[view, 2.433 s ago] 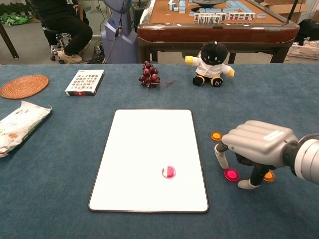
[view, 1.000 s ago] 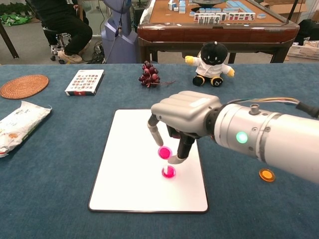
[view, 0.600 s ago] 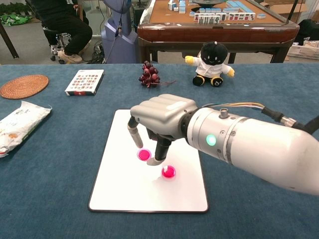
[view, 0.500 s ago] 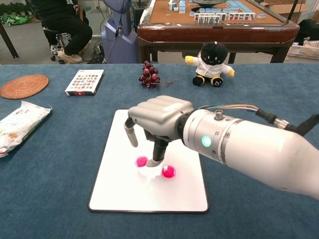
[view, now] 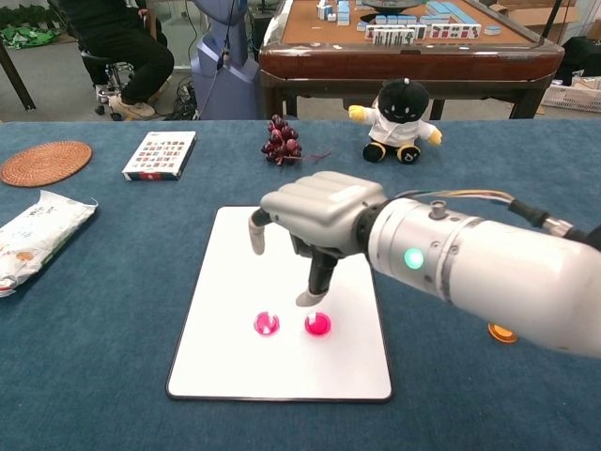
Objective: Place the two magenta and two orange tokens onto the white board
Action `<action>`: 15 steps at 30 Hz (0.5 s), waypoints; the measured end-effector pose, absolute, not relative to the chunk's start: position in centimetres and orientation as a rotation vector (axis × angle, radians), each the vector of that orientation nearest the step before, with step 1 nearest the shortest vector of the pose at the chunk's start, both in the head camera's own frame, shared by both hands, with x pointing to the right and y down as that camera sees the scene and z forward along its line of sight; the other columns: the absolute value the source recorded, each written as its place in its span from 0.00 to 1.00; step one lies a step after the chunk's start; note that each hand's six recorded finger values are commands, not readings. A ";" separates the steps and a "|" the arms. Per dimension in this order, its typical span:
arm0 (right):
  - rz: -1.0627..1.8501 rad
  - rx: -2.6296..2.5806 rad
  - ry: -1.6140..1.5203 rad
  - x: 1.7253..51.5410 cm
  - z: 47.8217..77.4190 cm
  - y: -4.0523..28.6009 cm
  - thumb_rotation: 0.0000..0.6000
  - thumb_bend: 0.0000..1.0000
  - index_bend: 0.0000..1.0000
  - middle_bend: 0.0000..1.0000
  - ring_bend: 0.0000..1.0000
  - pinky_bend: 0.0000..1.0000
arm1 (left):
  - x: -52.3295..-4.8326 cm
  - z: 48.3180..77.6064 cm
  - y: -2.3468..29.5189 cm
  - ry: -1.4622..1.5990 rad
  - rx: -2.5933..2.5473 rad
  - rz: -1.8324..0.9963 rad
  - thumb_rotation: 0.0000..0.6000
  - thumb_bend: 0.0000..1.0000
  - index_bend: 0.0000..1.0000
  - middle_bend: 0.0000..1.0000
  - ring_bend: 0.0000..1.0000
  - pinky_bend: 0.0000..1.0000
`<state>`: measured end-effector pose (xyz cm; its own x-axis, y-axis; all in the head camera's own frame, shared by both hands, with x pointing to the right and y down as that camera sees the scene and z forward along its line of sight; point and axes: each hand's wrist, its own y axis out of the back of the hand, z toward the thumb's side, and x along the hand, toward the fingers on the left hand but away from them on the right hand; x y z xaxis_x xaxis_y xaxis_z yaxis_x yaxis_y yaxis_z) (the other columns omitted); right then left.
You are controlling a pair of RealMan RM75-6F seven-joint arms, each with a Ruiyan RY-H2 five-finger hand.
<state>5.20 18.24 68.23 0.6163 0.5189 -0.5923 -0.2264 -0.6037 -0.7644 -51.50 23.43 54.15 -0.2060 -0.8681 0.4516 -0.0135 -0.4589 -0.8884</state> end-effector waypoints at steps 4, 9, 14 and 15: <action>1.101 -1.921 -0.238 7.8 67.3 17.7 1.00 0.12 0.31 1.00 1.00 1.00 | -51.6 54.2 23.4 1.070 -1.413 -1.737 1.00 0.44 0.40 0.47 0.43 0.53; 1.173 -1.872 -0.229 12.4 66.2 17.7 1.00 0.15 0.31 1.00 1.00 1.00 | -51.6 54.2 23.4 1.072 -1.409 -1.741 1.00 0.44 0.40 0.47 0.43 0.52; 1.247 -1.824 -0.195 16.9 65.7 18.9 1.00 0.16 0.31 1.00 1.00 1.00 | -51.5 54.3 23.4 1.065 -1.407 -1.740 1.00 0.44 0.40 0.47 0.43 0.52; 1.259 -1.819 -0.193 17.8 65.6 19.2 1.00 0.16 0.31 1.00 1.00 1.00 | -51.4 54.3 23.4 1.062 -1.408 -1.739 1.00 0.44 0.40 0.47 0.43 0.53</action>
